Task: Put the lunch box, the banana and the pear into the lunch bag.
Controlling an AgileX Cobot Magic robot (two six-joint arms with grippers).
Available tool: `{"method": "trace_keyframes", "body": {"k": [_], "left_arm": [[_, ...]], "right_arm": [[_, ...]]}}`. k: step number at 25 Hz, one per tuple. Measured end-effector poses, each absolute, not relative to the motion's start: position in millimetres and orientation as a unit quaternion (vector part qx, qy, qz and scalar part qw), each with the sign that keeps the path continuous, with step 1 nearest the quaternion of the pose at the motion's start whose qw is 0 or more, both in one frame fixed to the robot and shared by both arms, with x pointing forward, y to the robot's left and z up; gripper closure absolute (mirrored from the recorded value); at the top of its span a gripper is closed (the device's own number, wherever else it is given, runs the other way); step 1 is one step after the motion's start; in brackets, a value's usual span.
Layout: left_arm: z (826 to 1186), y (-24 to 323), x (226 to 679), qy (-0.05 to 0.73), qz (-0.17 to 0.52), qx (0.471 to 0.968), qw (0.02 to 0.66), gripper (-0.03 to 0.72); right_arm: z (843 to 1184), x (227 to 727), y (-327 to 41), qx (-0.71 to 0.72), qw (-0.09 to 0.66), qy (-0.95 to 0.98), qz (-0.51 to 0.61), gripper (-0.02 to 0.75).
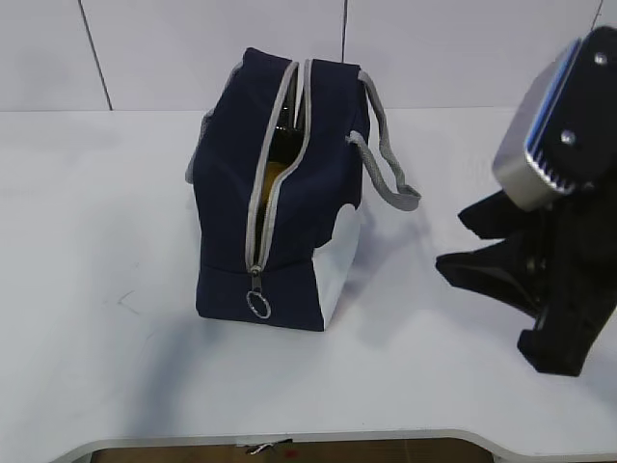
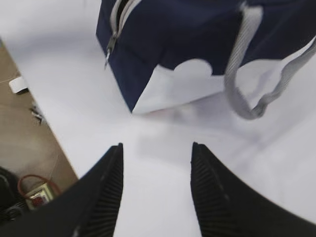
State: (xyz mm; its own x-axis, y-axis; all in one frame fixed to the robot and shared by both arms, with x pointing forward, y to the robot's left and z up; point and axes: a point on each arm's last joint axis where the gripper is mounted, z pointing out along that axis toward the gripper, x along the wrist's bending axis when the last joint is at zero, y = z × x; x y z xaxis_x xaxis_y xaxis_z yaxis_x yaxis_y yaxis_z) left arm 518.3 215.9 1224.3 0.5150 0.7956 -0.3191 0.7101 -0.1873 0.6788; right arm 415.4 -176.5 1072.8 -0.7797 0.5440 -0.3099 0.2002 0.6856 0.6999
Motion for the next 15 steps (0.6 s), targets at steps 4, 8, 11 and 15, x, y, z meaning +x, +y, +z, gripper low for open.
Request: {"method": "trace_keyframes", "body": {"k": [4, 8, 11, 15], "left_arm": [[1225, 215, 518, 0.489, 0.050, 0.768, 0.411, 0.435], [1225, 215, 518, 0.489, 0.048, 0.767, 0.412, 0.435], [1225, 214, 518, 0.489, 0.047, 0.767, 0.413, 0.435], [1225, 214, 518, 0.489, 0.047, 0.767, 0.413, 0.435]], "right_arm": [[1064, 416, -173, 0.230, 0.232, 0.880, 0.346, 0.365], [1055, 423, -164, 0.263, 0.197, 0.870, 0.367, 0.365], [1043, 425, -150, 0.244, 0.168, 0.883, 0.364, 0.366], [1030, 425, -121, 0.219, 0.162, 0.883, 0.382, 0.366]]}}
